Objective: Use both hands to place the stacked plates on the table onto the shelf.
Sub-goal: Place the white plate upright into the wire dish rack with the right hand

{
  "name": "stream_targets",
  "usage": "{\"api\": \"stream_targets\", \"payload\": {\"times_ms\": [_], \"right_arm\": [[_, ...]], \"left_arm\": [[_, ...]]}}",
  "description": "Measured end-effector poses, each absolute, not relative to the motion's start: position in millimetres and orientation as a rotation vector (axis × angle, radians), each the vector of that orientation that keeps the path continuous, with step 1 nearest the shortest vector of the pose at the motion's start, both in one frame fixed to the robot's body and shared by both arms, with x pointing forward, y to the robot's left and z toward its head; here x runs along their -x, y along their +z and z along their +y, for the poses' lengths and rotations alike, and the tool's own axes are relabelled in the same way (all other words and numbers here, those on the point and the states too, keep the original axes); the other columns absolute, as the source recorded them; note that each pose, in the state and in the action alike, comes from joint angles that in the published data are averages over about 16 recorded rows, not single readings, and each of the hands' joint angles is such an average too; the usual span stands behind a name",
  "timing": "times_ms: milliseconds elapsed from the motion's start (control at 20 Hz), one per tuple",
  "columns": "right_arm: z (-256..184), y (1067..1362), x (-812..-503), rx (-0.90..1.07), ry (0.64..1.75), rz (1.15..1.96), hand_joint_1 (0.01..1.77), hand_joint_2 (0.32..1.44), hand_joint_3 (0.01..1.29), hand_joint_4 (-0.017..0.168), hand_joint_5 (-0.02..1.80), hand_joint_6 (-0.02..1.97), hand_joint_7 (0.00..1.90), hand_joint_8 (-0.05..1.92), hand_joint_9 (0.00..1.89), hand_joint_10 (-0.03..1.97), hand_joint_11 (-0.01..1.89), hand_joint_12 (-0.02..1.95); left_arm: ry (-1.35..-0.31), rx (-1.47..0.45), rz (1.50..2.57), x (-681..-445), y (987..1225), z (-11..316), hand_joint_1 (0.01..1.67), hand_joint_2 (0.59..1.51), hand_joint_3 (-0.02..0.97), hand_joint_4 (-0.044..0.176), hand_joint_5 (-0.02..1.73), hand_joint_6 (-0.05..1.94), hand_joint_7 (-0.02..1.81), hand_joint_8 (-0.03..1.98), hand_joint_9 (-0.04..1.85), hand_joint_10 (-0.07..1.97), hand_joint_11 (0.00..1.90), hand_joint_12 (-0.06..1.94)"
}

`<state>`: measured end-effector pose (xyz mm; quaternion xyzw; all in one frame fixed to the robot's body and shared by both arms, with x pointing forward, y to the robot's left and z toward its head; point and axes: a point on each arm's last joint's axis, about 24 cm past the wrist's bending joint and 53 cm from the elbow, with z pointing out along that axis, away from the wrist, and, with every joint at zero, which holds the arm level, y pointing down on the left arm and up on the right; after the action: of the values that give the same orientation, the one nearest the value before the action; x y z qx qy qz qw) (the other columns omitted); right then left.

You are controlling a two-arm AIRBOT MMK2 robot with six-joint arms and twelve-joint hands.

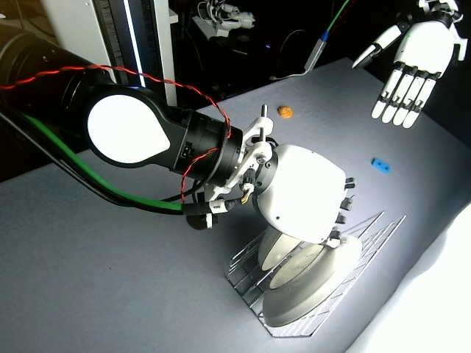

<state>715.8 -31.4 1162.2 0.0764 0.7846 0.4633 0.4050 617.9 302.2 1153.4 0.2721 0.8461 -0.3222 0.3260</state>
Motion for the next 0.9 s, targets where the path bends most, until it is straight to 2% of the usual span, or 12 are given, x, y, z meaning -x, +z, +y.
{"api": "stream_targets", "payload": {"times_ms": [500,900], "right_arm": [[-32.0,1162.2,-716.3,-0.195,1.165,1.981,1.02,1.05,0.01,-0.008,0.70,0.08,0.83,0.03,0.84,0.02,0.47,1.31],[-31.1,1173.1,-718.5,-0.200,1.183,1.959,1.01,1.05,0.01,-0.005,0.66,0.05,0.77,0.02,0.80,0.02,0.37,1.32]], "left_arm": [[-0.844,-0.716,2.219,-617.6,1153.0,302.0,0.02,1.127,0.012,0.004,0.09,0.01,0.09,0.01,0.07,-0.05,0.02,0.17],[-0.842,-0.718,2.220,-617.3,1152.6,301.9,0.01,1.127,0.012,0.004,0.09,0.01,0.09,0.01,0.07,-0.05,0.02,0.16]]}}
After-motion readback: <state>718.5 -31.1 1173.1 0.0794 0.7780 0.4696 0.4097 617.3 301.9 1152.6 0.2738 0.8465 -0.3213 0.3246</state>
